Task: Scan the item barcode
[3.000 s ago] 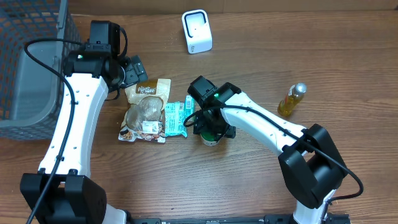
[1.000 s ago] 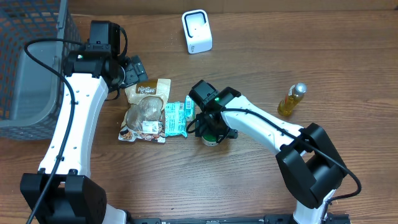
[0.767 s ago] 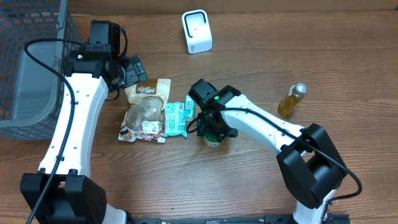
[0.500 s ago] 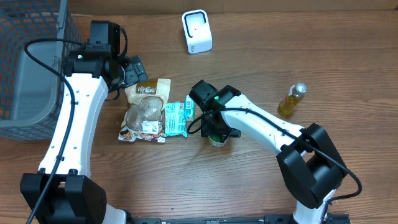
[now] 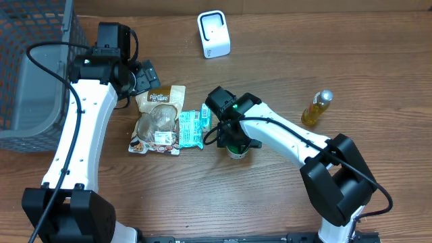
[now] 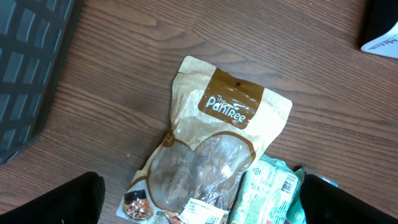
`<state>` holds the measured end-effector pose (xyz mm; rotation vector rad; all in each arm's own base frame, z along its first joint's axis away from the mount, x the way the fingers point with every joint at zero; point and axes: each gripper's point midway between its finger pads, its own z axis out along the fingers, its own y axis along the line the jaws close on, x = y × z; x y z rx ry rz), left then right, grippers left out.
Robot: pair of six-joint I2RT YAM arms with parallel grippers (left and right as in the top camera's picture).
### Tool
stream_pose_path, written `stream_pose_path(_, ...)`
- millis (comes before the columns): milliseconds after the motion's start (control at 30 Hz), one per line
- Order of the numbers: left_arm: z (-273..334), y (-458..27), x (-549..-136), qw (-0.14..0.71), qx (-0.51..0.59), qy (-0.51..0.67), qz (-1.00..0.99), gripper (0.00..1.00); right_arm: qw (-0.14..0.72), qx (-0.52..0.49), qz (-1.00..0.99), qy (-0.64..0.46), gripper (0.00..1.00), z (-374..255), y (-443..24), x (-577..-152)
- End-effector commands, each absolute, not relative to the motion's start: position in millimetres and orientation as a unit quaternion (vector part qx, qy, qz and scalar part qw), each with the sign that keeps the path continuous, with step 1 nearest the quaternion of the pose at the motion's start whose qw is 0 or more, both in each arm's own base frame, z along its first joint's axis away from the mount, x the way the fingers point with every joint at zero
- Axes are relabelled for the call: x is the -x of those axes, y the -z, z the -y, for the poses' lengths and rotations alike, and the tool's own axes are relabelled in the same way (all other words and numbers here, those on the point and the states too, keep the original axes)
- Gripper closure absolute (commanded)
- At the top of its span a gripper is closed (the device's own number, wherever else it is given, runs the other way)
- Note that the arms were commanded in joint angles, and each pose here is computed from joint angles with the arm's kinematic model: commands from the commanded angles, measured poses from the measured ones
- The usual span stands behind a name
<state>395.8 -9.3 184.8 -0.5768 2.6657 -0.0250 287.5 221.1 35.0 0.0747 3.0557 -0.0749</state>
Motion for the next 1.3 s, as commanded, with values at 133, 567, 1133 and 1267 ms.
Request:
stream_pose_path(133, 9.0, -191.5, -397.6, 0.215, 0.205, 0.008, -0.955, 0.0, 0.043, -0.027, -0.998, 0.033, 0.27, -215.2, -26.4, -286.2)
stream_pose_path(567, 9.0, -191.5, -397.6, 0.215, 0.205, 0.008, -0.955, 0.0, 0.041, -0.027, -0.998, 0.034, 0.27, -214.8, -26.3, -285.2)
stream_pose_path(1133, 9.0, -191.5, -397.6, 0.215, 0.205, 0.008, -0.955, 0.0, 0.03, -0.027, -0.999, 0.024, 0.26, -218.1, -25.8, -281.2)
stream_pose_path(1267, 9.0, -191.5, -397.6, 0.215, 0.205, 0.008, -0.955, 0.0, 0.029, -0.027, -0.999, 0.024, 0.26, -217.9, -25.8, -281.1)
